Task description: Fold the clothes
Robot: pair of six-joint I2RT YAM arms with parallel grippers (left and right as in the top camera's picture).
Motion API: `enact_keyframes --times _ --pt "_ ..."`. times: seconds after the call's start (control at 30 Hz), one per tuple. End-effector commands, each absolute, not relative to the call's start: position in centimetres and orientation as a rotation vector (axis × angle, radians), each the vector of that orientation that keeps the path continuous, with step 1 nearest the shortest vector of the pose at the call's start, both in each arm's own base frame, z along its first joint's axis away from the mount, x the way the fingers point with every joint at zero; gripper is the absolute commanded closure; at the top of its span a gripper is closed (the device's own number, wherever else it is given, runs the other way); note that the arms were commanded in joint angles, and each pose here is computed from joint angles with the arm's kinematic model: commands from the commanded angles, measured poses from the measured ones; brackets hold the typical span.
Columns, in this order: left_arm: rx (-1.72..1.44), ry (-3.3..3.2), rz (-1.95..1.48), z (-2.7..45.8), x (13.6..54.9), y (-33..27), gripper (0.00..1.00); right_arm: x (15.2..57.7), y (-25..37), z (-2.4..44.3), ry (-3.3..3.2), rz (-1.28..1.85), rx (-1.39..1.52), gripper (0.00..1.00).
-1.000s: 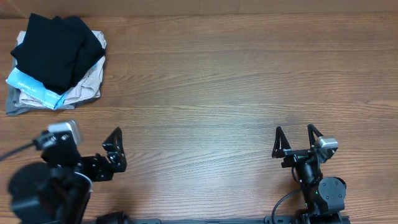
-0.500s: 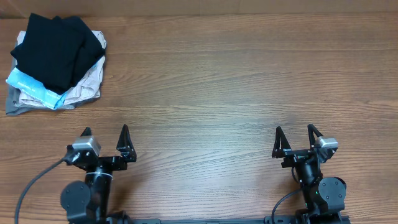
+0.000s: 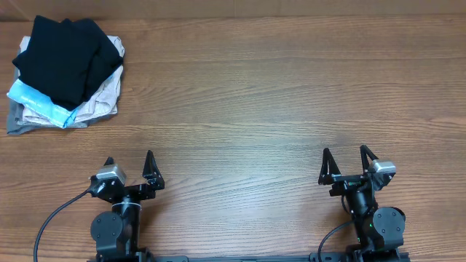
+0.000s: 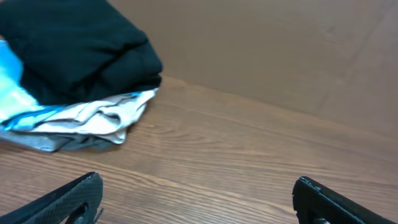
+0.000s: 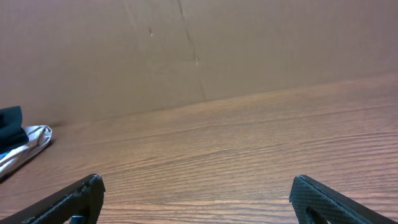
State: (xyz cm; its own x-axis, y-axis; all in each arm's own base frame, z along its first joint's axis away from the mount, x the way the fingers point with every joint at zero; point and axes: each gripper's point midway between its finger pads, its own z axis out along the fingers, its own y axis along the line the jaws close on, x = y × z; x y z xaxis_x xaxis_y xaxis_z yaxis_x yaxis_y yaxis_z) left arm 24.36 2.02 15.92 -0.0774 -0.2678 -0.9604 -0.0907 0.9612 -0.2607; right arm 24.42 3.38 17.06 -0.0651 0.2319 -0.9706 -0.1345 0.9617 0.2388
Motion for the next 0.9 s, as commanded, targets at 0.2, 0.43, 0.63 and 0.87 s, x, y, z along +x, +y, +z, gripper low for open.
enact_keyframes --times 0.2,0.43,0.63,0.87 --pt "-0.286 1.63 -0.019 15.77 24.26 3.3 0.0 24.46 3.08 16.92 1.602 0.284 0.082 0.0" --pt "-0.267 1.634 -0.048 15.77 24.34 2.75 0.0 24.46 3.08 16.92 1.602 0.284 0.082 0.0" --pt "-0.267 1.634 -0.048 15.77 24.34 2.75 0.0 24.46 3.08 16.92 1.602 0.284 0.082 0.0" --pt "-0.267 1.634 -0.048 15.75 24.34 2.75 0.0 24.46 3.08 16.92 1.602 0.284 0.082 0.0"
